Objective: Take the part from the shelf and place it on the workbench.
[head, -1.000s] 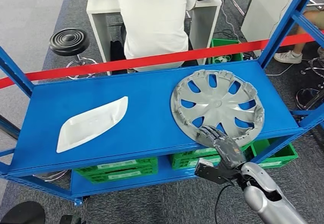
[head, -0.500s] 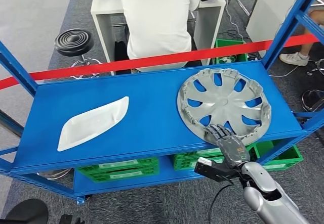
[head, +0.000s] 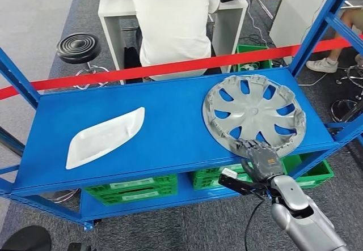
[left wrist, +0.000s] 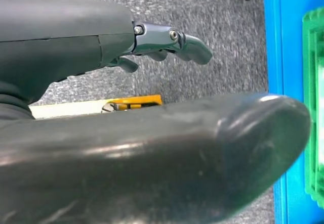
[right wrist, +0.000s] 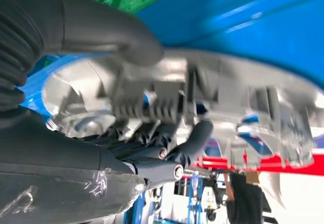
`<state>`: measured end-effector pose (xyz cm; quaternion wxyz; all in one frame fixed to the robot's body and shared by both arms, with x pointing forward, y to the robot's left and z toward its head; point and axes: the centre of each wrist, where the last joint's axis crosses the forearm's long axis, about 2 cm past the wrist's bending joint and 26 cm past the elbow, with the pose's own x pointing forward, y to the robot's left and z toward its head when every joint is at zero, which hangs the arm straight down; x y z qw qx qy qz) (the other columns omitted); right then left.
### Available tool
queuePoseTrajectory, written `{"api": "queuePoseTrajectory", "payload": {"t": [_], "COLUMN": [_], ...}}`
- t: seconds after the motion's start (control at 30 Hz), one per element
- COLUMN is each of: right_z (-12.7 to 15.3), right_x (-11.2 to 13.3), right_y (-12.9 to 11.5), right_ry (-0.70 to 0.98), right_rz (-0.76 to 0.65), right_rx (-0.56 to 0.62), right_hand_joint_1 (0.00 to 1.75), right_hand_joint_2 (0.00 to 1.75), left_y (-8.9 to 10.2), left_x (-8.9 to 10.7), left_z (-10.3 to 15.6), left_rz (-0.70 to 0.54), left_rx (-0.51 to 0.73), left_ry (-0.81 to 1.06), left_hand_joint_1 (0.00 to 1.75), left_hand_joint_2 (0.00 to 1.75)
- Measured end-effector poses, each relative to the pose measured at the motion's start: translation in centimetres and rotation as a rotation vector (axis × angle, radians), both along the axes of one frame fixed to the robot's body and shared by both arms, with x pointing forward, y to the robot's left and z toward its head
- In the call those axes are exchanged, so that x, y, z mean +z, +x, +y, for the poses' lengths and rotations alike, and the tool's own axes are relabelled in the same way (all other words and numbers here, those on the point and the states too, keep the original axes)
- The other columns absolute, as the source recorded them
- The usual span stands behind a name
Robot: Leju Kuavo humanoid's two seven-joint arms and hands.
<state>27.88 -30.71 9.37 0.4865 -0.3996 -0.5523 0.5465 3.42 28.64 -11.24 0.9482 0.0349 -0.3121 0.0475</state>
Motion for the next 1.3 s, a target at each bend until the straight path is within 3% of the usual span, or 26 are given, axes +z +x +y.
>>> {"api": "queuePoseTrajectory", "payload": {"t": [0.3, 0.67, 0.8, 1.07, 1.3], "right_z": [0.0, -0.7, -0.9, -1.2, -1.5], "right_x": [-0.5, 0.7, 0.6, 0.8, 0.8], "right_y": [-0.7, -1.5, -2.1, -2.3, -2.5], "right_ry": [0.022, 0.095, 0.111, 0.279, 0.301], "right_rz": [-0.016, -0.094, -0.094, 0.038, 0.057], "right_rx": [-0.005, -0.036, -0.042, 0.0, 0.0], "right_hand_joint_1": [1.75, 1.75, 0.0, 0.0, 0.0], "right_hand_joint_2": [1.75, 1.75, 1.75, 1.75, 1.75], "left_y": [-0.2, -0.2, -0.3, -0.1, -0.2], "left_x": [0.0, 0.0, 0.0, 0.0, 0.0], "left_z": [0.1, 0.2, 0.2, 0.3, 0.5], "left_rz": [-0.001, -0.002, -0.001, -0.011, -0.009], "left_rx": [0.001, 0.002, 0.001, -0.003, 0.0], "left_ry": [0.006, 0.014, 0.015, 0.01, 0.01], "left_hand_joint_1": [0.0, 0.0, 0.0, 0.0, 0.0], "left_hand_joint_2": [0.0, 0.0, 0.0, 0.0, 0.0]}}
